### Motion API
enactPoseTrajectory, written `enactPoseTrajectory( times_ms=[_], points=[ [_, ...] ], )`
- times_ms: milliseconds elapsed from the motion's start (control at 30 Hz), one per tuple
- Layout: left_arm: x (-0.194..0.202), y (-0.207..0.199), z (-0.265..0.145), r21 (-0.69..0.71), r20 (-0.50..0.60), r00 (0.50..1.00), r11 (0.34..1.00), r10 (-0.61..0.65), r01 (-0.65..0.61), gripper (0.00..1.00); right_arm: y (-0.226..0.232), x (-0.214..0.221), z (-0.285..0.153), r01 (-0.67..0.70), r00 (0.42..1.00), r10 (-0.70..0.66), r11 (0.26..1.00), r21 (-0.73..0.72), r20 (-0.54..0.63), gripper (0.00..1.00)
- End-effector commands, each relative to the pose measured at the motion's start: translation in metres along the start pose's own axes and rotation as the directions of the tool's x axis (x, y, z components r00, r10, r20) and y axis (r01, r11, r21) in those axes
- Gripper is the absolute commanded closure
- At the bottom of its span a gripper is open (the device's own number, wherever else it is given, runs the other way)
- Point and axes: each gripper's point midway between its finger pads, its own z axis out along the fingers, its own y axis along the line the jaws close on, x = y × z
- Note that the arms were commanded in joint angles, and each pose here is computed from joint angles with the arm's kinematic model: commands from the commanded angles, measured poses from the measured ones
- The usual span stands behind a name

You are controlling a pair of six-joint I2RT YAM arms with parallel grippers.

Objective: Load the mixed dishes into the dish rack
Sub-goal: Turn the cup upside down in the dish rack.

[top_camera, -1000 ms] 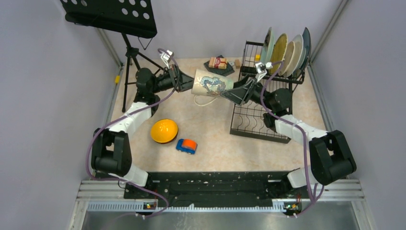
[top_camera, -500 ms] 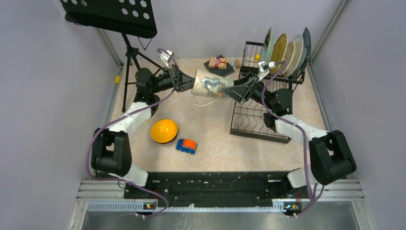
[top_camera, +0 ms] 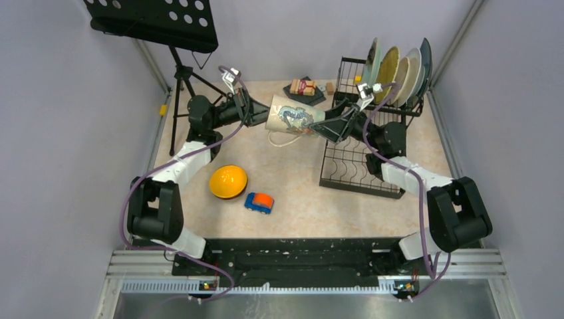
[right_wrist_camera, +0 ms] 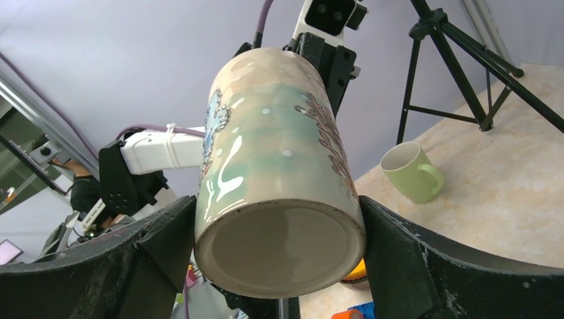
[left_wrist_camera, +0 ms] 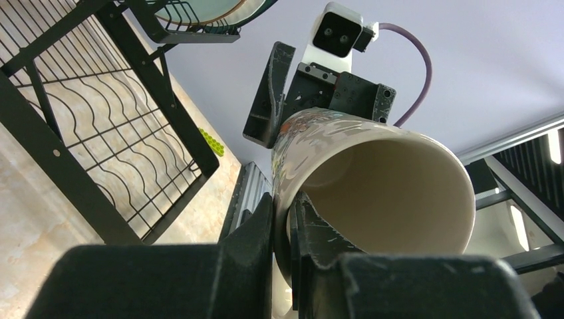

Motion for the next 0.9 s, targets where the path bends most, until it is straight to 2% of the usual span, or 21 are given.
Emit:
enactPoseTrajectory(
  times_ms=[0,167,267,333,400,533,767,867],
  points=[
    [-0.018,-0.038,0.004,0.077,0.068,0.991,0.99,0.116,-0.121,1.0,0.015,-0.013,0.007,0.09,0.996,-0.091,0.995,-0.039,-0.001,0.11],
    [-0.018,-0.038,0.004,0.079,0.065,0.991,0.989,0.117,-0.122,1.0,0.015,-0.013,0.007,0.093,0.996,-0.093,0.995,-0.039,0.002,0.12],
    [-0.018,-0.038,0.005,0.081,0.064,0.991,0.99,0.114,-0.119,1.0,0.022,-0.018,0.007,0.105,0.994,-0.104,0.992,-0.067,0.028,0.24],
    [-0.016,-0.038,0.005,0.082,0.059,0.992,0.989,0.116,-0.12,1.0,0.022,-0.018,0.01,0.102,0.995,-0.101,0.992,-0.069,0.014,0.27],
    [-0.015,-0.036,0.005,0.078,0.056,0.992,0.99,0.113,-0.117,1.0,0.024,-0.019,0.01,0.098,0.995,-0.097,0.992,-0.085,0.013,0.4],
    [-0.014,-0.032,0.005,0.063,0.048,0.992,0.991,0.114,-0.117,1.0,0.027,-0.019,0.01,0.087,0.996,-0.086,0.992,-0.094,0.013,0.54],
    [-0.01,-0.016,0.008,-0.008,0.025,0.99,0.99,0.141,-0.141,0.8,0.022,-0.016,0.005,0.087,0.996,-0.087,0.996,-0.027,0.009,0.75],
    [-0.007,-0.008,0.01,-0.04,0.011,0.989,0.988,0.148,-0.147,0.71,0.017,-0.012,0.0,0.078,0.997,-0.078,0.997,0.014,0.008,0.81]
  ],
)
